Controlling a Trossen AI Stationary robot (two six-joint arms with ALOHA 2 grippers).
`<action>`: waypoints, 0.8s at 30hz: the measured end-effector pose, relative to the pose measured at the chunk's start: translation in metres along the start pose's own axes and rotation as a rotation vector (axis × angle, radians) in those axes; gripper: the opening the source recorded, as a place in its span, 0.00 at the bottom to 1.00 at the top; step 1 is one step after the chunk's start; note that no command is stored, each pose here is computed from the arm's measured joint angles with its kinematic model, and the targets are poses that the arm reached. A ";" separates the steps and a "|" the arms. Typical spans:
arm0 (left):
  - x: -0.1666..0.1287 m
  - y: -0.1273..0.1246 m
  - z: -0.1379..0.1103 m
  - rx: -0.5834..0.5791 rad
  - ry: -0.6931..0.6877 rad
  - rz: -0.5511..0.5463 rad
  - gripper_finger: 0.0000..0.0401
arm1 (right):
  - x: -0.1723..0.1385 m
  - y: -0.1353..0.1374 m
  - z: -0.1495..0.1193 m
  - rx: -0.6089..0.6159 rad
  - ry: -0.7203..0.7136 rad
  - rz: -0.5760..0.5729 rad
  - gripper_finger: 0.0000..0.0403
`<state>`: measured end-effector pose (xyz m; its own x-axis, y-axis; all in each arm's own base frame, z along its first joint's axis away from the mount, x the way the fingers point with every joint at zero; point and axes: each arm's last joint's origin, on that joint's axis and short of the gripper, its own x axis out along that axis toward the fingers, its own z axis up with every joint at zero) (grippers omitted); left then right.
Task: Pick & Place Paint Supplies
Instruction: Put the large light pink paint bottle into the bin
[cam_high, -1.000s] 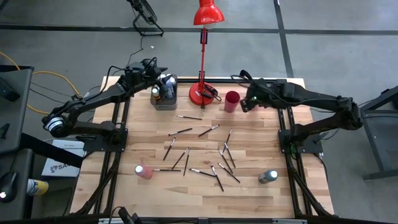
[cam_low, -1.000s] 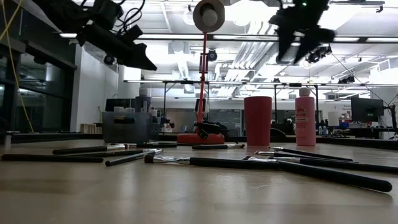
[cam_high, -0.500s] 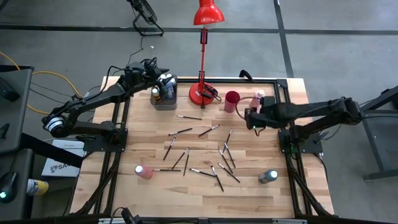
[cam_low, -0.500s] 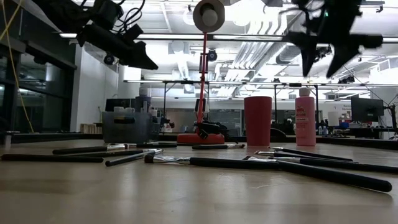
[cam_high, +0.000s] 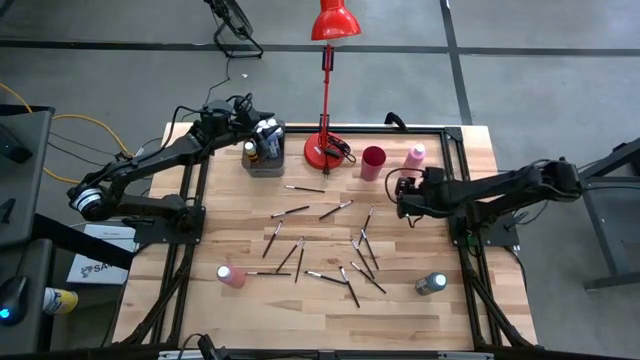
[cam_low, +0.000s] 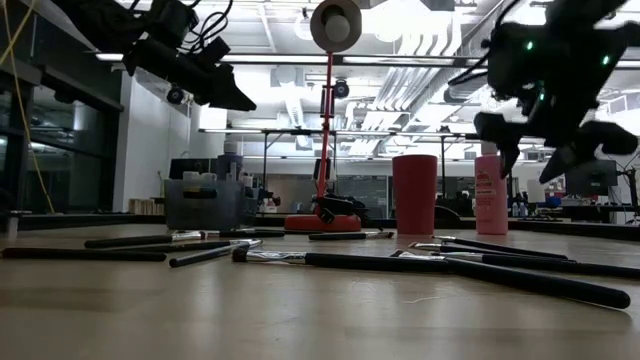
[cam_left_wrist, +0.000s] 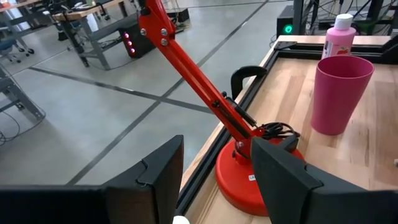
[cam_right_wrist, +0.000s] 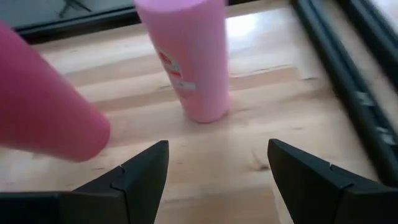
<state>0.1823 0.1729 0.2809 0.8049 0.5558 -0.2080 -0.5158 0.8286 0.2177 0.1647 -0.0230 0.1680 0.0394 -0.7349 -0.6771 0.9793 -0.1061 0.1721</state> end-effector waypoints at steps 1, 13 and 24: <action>0.000 0.000 0.000 0.003 0.000 0.000 0.46 | 0.004 0.000 -0.003 -0.013 -0.006 0.017 0.66; 0.000 0.000 0.000 0.007 0.001 0.000 0.46 | 0.047 -0.021 -0.008 0.025 -0.068 -0.030 0.66; 0.000 0.000 0.000 0.007 0.001 0.000 0.46 | 0.071 -0.013 0.002 -0.082 -0.142 0.062 0.66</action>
<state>0.1823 0.1729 0.2808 0.8044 0.5562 -0.2088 -0.5141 0.8278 0.2246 0.1542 -0.0757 0.1191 0.0779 -0.8261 -0.5580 0.9890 -0.0066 0.1479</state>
